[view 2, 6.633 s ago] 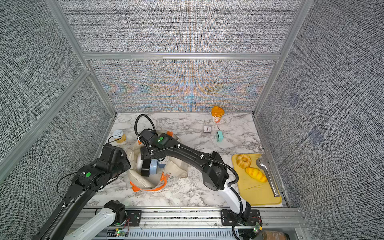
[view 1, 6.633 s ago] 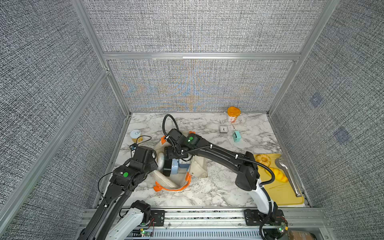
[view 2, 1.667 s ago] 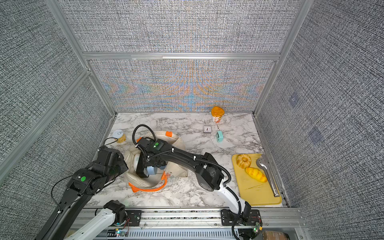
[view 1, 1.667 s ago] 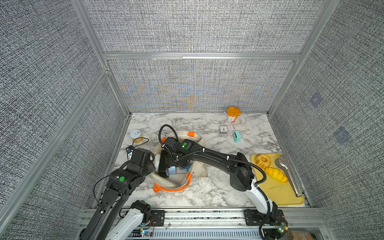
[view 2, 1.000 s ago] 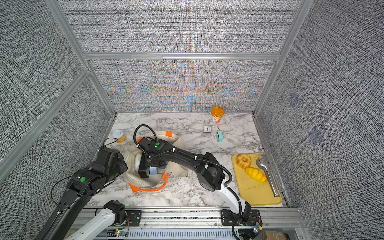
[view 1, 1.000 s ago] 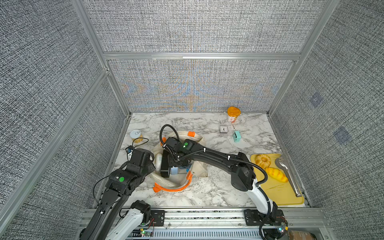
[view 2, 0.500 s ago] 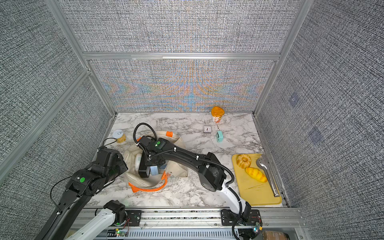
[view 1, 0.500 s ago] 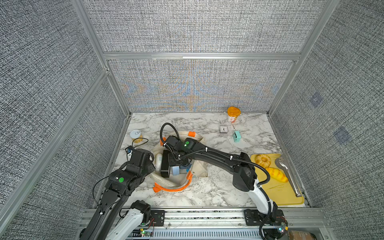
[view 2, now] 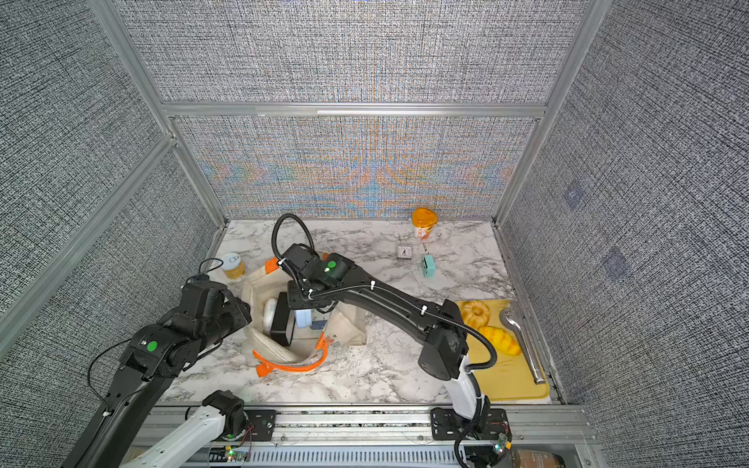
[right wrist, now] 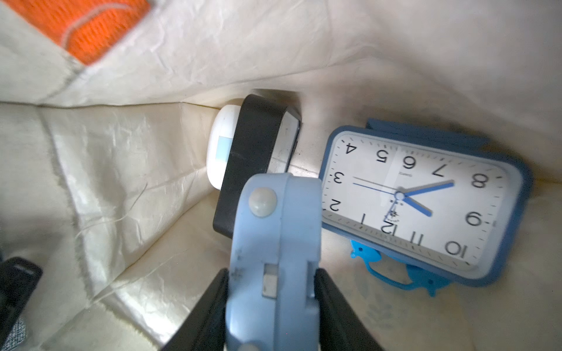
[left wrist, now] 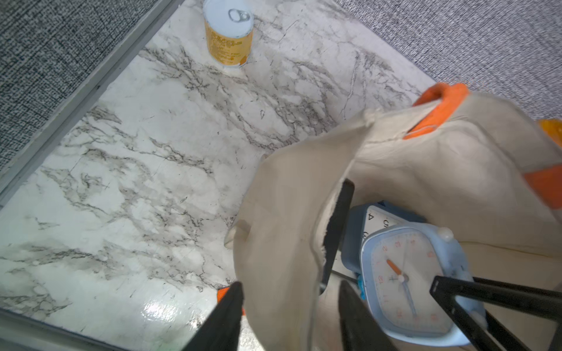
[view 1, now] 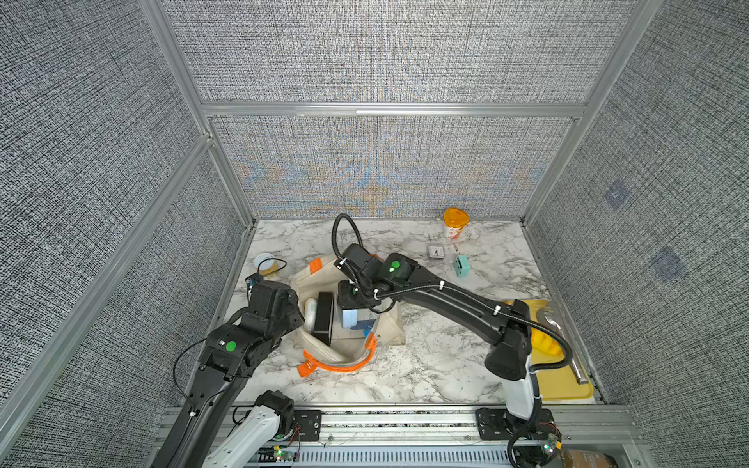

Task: Take the alarm clock out of the canvas bag
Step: Pick up the alarm from the canvas bag.

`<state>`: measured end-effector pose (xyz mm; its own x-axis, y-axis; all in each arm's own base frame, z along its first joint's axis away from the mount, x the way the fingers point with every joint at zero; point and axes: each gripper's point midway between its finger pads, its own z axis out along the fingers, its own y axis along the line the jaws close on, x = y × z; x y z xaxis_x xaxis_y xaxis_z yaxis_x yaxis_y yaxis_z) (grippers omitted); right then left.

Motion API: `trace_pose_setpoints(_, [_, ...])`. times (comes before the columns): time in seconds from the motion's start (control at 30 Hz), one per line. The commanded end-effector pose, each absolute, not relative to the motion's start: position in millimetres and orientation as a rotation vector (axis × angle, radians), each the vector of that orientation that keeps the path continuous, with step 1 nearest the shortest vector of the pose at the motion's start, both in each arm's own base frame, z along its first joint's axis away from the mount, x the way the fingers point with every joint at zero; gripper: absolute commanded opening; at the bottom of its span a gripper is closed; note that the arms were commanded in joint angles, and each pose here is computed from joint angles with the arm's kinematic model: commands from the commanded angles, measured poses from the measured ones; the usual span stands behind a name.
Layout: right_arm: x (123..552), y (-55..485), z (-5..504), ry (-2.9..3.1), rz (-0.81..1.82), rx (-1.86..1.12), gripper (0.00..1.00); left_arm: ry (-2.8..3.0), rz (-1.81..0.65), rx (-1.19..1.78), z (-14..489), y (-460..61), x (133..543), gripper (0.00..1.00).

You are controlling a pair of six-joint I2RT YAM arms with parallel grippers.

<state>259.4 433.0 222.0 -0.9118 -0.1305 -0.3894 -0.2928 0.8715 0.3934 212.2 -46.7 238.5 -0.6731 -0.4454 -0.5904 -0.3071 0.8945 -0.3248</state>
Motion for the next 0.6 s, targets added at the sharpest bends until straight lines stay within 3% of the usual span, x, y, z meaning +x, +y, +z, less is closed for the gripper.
trace_pose_setpoints(0.0, [260, 425, 241, 2.655, 0.739, -0.348, 0.46, 2.336, -0.316, -0.456, 255, -58, 220, 0.67])
trace_pose_setpoints(0.13, [264, 413, 264, 2.606, 0.879, -0.352, 0.46, 2.303, -0.383, -0.39, 275, -68, 225, 0.76])
trace_pose_setpoints(0.57, [299, 383, 346, 2.368, 1.112, -0.279, 0.44, 2.09, -0.739, -0.155, 376, -119, 237, 0.86])
